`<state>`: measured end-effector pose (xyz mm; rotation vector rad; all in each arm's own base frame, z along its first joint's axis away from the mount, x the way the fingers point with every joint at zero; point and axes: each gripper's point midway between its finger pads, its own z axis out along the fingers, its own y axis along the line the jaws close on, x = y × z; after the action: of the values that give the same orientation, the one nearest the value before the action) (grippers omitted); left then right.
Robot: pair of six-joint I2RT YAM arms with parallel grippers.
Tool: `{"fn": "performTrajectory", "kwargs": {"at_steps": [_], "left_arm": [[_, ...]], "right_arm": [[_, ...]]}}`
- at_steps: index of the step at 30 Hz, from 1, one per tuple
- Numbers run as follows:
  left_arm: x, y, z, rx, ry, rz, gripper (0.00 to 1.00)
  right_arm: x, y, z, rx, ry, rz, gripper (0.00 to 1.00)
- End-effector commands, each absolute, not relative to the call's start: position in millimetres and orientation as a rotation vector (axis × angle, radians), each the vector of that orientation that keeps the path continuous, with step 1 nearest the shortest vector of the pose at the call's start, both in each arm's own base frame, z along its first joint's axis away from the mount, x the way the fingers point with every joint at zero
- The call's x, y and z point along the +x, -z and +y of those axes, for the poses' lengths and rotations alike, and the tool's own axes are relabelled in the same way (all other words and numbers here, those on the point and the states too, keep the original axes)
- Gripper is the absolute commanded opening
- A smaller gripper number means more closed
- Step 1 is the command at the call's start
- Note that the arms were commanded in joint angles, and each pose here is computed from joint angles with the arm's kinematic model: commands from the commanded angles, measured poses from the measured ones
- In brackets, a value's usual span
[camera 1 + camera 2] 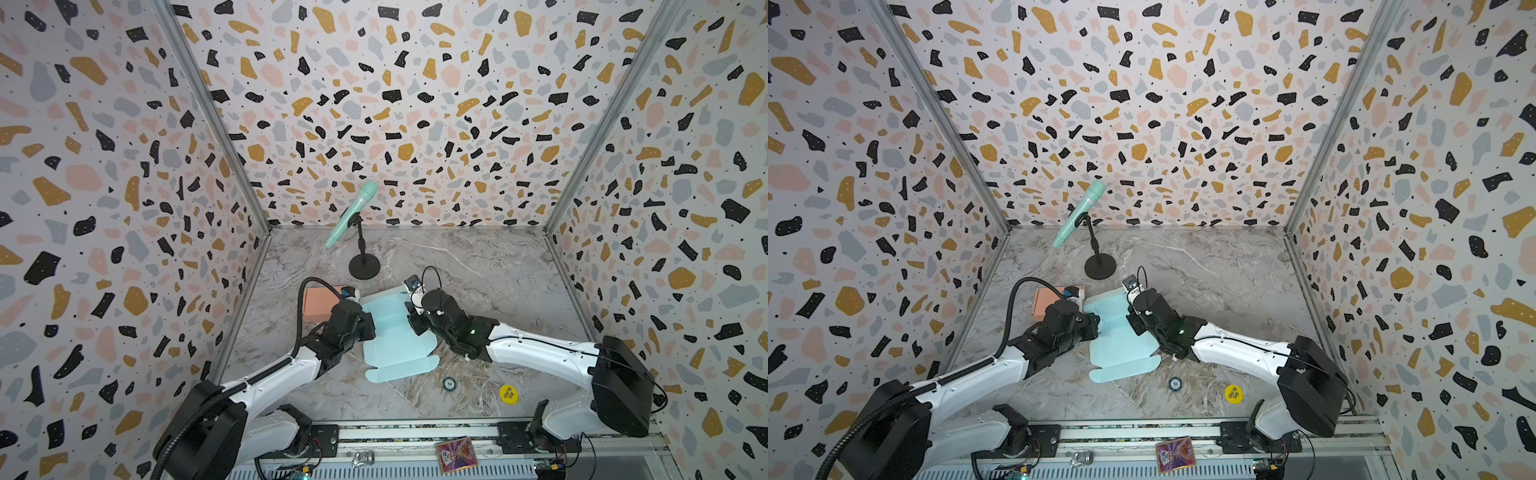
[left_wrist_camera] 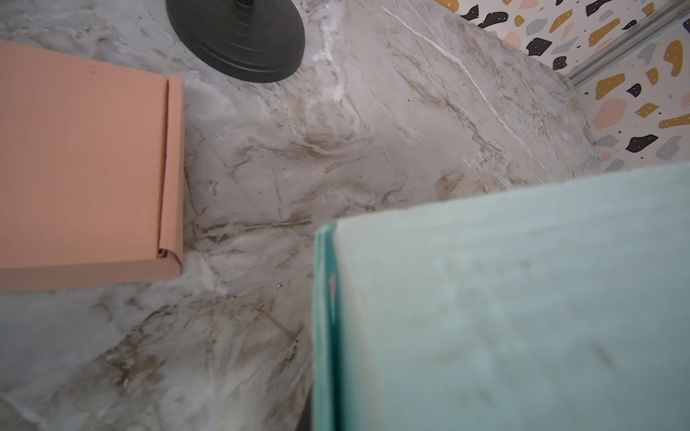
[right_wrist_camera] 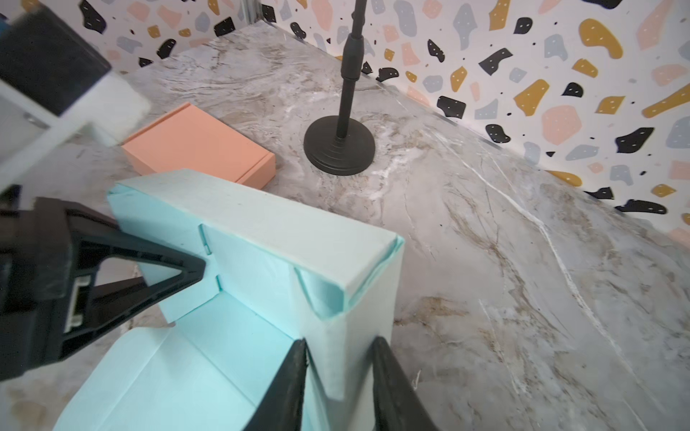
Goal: Assemble paper box
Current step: Fold the bottom flaps of a flat cardboard box at the center of the table.
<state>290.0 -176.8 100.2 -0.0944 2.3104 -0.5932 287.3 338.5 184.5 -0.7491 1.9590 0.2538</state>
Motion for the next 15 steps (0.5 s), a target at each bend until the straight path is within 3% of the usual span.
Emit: {"fn": "performTrajectory", "kwargs": {"at_steps": [1,15], "left_arm": [[295.3,-142.2,-201.6,-0.018,0.745,2.18,0.0],[291.4,-142.4,-200.8,-0.018,0.761,2.173,0.0]], "right_arm": [[286.6,-180.8,336.7,-0.758,-0.123,1.988,0.31],[293.8,-169.1,337.8,-0.78,0.083,1.985,0.33]]}}
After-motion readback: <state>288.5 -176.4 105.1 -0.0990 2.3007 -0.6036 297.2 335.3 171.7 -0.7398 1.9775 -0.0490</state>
